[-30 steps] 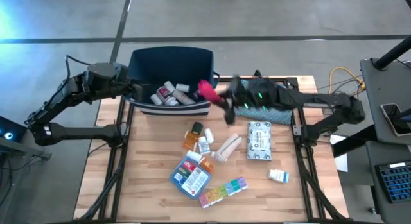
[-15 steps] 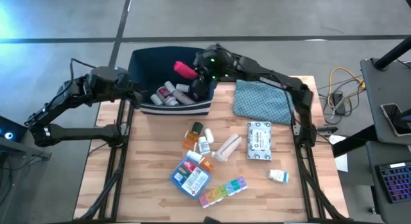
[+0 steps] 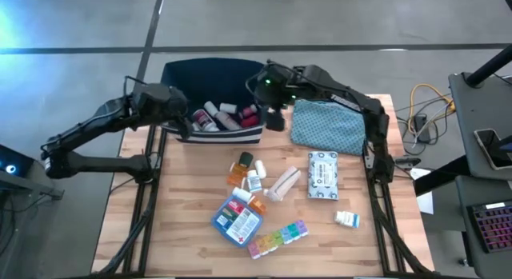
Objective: Pick & place medical supplies in basket/bin
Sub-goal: Put the brown bandage into the blue bin
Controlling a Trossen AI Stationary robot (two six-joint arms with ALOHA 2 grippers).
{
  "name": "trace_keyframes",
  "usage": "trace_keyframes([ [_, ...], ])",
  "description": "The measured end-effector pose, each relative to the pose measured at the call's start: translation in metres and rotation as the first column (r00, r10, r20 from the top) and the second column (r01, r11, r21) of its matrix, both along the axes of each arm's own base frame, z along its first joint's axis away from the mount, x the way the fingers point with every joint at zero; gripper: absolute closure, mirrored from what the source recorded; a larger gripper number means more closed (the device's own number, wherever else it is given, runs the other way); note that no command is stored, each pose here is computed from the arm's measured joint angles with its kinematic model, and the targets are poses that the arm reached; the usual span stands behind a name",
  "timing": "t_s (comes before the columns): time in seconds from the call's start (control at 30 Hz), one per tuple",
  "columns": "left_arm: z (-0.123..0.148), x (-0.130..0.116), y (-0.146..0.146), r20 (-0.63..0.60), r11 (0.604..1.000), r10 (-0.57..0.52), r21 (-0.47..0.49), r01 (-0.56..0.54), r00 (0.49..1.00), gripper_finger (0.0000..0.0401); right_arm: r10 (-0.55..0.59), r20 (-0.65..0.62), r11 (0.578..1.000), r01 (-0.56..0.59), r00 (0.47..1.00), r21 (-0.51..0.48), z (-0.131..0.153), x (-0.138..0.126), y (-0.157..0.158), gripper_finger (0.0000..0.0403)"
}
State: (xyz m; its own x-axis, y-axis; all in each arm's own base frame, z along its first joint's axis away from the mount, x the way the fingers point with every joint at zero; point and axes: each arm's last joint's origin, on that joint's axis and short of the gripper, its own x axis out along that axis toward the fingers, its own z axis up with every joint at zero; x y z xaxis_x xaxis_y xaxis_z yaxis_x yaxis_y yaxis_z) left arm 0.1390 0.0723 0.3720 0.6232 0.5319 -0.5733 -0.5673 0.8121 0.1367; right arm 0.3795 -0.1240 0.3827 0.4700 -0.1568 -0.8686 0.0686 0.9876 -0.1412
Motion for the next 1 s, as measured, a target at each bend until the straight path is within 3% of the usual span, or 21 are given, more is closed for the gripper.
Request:
trace_keyframes([
  [0.13, -0.002, 0.008, 0.007, -0.035, 0.999, -0.014, 0.031, 0.015, 0.999, 0.0126, 0.116, -0.21, 0.993, -0.109, 0.971, 0.047, -0.014, -0.019, 0.029, 0.0149],
  [0.37, -0.001, 0.013, 0.009, -0.046, 0.999, -0.019, 0.032, 0.021, 0.999, 0.0126, 0.238, -0.377, 0.971, -0.21, 0.895, 0.114, -0.053, -0.049, 0.076, 0.014],
  [0.47, 0.005, 0.011, 0.008, -0.026, 0.999, -0.017, 0.039, 0.018, 1.0, 0.0126, 0.335, -0.415, 0.942, -0.309, 0.846, 0.13, -0.08, -0.057, 0.097, 0.0132],
  [0.67, 0.031, 0.003, 0.004, 0.061, 0.997, -0.016, 0.077, 0.011, 0.998, 0.0126, 0.421, -0.402, 0.905, -0.409, 0.813, 0.12, -0.127, -0.063, 0.122, 0.0095],
  [1.0, 0.061, -0.016, -0.005, 0.166, 0.998, 0.057, -0.009, -0.057, 0.984, 0.0126, 0.449, -0.224, 0.891, -0.453, 0.865, 0.036, -0.171, -0.05, 0.138, 0.0022],
])
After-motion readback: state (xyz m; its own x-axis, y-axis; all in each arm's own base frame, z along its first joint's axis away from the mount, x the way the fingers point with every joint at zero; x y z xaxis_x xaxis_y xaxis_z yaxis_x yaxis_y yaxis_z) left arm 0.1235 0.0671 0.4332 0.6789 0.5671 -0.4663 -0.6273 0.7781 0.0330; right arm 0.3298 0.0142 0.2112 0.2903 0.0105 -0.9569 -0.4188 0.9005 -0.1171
